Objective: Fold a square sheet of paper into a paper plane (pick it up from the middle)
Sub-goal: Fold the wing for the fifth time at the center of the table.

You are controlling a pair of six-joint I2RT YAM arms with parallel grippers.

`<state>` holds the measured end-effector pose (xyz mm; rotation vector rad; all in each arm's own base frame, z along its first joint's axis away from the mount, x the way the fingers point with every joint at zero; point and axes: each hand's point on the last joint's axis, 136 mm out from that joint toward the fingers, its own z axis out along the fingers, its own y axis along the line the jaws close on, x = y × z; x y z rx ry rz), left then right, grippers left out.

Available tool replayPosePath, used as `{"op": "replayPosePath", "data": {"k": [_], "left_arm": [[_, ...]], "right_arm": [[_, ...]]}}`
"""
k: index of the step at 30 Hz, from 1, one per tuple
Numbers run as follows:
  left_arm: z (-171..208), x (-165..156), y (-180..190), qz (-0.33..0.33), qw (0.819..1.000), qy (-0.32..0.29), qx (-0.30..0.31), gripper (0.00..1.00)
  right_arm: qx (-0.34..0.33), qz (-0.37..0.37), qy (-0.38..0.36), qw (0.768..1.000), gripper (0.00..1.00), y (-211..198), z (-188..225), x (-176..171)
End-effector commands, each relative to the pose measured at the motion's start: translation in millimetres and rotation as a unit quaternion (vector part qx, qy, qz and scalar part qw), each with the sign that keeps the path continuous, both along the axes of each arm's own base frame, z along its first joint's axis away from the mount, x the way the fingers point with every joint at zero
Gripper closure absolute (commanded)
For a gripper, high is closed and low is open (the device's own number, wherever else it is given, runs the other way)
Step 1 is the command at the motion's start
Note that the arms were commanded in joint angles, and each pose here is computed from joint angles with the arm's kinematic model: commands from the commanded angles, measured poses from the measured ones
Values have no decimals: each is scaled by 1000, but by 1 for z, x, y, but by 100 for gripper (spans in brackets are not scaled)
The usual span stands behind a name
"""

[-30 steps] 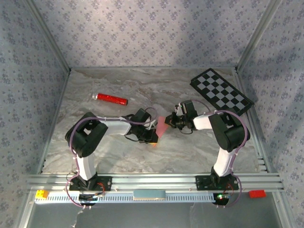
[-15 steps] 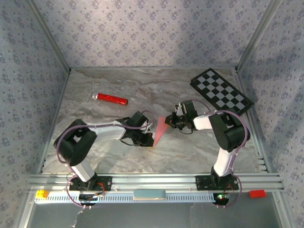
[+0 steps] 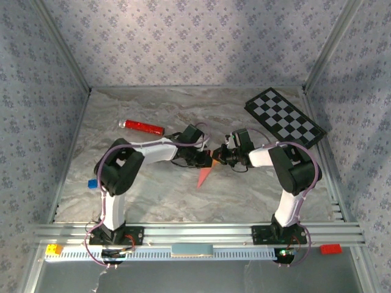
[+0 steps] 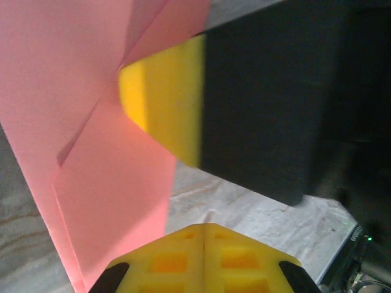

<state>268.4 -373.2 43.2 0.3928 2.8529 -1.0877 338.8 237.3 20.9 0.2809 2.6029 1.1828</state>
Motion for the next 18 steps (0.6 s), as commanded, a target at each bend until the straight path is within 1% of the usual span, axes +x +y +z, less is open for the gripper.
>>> {"op": "replayPosePath", "data": {"k": [1,8,13,18], "left_arm": [[-15,-10,6,-9,999,32,17,99],[-49,-30,29,5,997,60,51,100],[-66,-42,42,19,995,75,64,100],[-70,-44,46,27,994,78,69,100]], "right_arm": [[-65,-20,80,994,97,-26,-42,-27],[-62,-15,73,995,96,-25,-37,-22],[-58,-12,59,997,96,-22,-26,-14],[-31,7,13,999,93,-13,5,-2]]}}
